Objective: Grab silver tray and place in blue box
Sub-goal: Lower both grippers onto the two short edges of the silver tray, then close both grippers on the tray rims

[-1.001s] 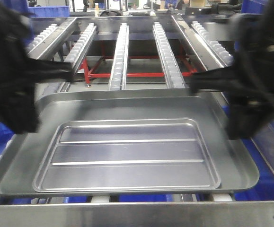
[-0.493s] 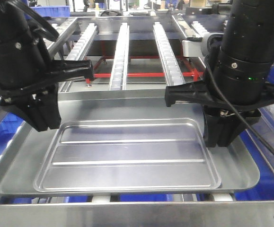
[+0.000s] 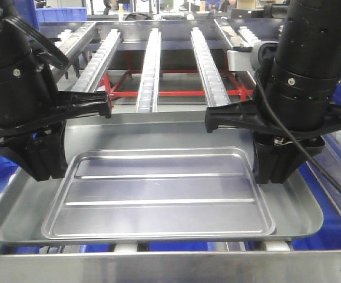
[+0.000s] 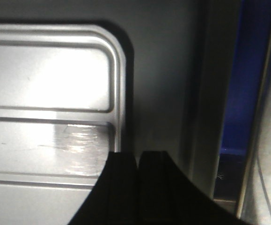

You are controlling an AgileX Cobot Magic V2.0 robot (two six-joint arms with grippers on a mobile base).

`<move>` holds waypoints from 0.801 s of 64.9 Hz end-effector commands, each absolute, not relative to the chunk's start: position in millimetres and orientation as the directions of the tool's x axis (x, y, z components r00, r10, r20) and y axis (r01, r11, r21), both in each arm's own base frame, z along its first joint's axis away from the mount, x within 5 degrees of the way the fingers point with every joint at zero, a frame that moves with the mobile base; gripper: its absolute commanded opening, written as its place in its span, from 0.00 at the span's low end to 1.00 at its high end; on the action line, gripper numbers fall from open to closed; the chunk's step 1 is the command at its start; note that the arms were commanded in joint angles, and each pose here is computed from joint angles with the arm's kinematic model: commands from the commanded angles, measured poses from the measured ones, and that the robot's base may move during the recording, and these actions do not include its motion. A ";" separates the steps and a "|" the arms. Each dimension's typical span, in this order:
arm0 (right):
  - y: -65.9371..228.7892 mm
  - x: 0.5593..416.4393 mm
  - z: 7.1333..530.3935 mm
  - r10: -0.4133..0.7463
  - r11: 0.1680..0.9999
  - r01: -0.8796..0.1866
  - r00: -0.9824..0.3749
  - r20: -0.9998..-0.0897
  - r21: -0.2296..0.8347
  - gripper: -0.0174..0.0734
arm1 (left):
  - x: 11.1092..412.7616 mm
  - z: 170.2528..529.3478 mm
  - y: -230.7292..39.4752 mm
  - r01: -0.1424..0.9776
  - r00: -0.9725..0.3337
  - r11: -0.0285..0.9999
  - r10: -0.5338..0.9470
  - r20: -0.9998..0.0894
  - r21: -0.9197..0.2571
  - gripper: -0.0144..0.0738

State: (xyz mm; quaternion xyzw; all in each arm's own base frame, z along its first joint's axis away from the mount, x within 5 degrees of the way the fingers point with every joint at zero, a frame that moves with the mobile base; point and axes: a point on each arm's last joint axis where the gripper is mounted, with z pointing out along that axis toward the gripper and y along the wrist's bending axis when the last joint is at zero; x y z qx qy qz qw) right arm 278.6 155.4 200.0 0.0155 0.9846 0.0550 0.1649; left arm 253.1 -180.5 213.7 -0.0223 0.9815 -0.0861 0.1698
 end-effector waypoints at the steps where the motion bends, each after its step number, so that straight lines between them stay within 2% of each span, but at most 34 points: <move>1: 157.7 283.0 222.0 0.062 0.987 -0.005 -0.913 -0.404 0.162 0.33 | 252.2 230.8 -185.0 0.004 -0.922 0.974 -0.084 -0.378 -0.226 0.07; 7: 158.3 283.8 222.4 0.063 0.986 -0.008 -0.909 -0.412 0.168 0.47 | 250.4 230.4 -187.1 0.011 -0.923 0.975 -0.076 -0.376 -0.223 0.15; 11: 158.7 284.4 222.8 0.064 0.985 -0.010 -0.906 -0.419 0.173 0.58 | 251.3 227.9 -187.5 0.012 -0.925 0.976 -0.071 -0.373 -0.216 0.25; 16: 159.0 284.7 222.1 0.065 0.985 -0.010 -0.906 -0.418 0.174 0.65 | 252.2 221.8 -188.1 0.007 -0.933 0.980 -0.065 -0.355 -0.199 0.37; 20: 159.4 285.4 218.9 0.062 0.986 -0.008 -0.910 -0.409 0.168 0.65 | 253.8 214.5 -189.3 0.003 -0.939 0.983 -0.060 -0.337 -0.184 0.42; 52: 160.6 287.1 212.5 0.061 0.987 -0.004 -0.917 -0.395 0.162 0.65 | 260.3 197.6 -192.4 -0.004 -0.947 0.986 -0.058 -0.317 -0.169 0.41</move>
